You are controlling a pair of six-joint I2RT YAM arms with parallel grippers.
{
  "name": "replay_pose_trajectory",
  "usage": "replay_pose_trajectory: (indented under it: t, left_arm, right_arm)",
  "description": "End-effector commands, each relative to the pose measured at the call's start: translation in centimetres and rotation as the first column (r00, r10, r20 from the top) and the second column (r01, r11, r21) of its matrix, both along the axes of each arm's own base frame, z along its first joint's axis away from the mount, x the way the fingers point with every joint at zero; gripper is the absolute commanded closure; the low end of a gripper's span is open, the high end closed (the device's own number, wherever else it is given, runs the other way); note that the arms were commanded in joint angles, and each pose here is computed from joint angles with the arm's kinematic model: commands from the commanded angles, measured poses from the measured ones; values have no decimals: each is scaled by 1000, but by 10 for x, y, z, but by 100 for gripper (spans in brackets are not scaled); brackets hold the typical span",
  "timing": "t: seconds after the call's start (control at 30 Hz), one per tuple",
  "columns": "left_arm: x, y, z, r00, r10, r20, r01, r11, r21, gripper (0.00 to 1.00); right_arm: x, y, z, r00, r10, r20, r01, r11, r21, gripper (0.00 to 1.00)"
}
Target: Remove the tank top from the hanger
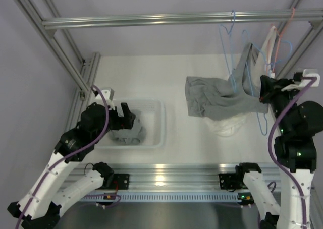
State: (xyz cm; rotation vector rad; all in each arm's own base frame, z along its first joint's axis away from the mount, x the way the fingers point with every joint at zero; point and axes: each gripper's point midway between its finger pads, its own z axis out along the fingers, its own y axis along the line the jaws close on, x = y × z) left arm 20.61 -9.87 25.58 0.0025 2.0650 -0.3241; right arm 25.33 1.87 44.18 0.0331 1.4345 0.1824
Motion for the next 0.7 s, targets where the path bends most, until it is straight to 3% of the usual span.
replay_pose_trajectory:
  t: [0.0,0.03,0.07,0.13,0.17,0.2,0.23,0.4,0.43,0.5,0.53,0.67]
  left_arm:
    - [4,-60,71,959,-237,153,263,948,-178,1]
    - [-3,-85,78,922,-359,146,384,897,-220,1]
    - [-6,-99,104,886,-409,217,456,853,-254,1]
    - [-12,-128,122,812,-529,247,583,754,-302,1]
    - [-35,-146,136,704,-653,278,709,624,-329,1]
    - [-42,-155,167,645,-674,359,763,550,-338,1]
    - [-40,-166,172,619,-696,363,783,514,-350,1]
    - [-61,-200,237,455,-739,497,890,386,-241,1]
    - [-71,-215,253,395,-752,527,918,332,-215,1]
    - [-74,-232,265,352,-752,557,935,316,-164,1]
    - [-82,-250,272,310,-758,575,950,274,-150,1]
    - [-73,-285,283,309,-729,611,943,319,-96,1]
  right_arm:
    - [-50,-9,17,997,-59,45,58,998,14,100]
    - [-59,-8,6,999,-55,-1,55,998,13,100]
    - [-71,-6,12,999,-47,7,47,999,8,100]
    - [-93,4,8,1000,3,2,-3,1000,-3,100]
    - [-103,9,12,999,29,18,-29,1000,-8,100]
    - [-115,15,15,997,60,40,-59,998,-14,100]
    - [-124,25,18,992,118,44,-117,993,-29,100]
    - [-173,45,60,968,228,103,-221,972,-75,100]
    - [-180,55,65,951,290,106,-283,956,-74,100]
    - [-193,66,77,924,361,124,-352,932,-84,100]
    - [-199,74,79,905,408,125,-400,913,-83,100]
    - [-202,102,82,813,575,93,-571,818,-72,100]
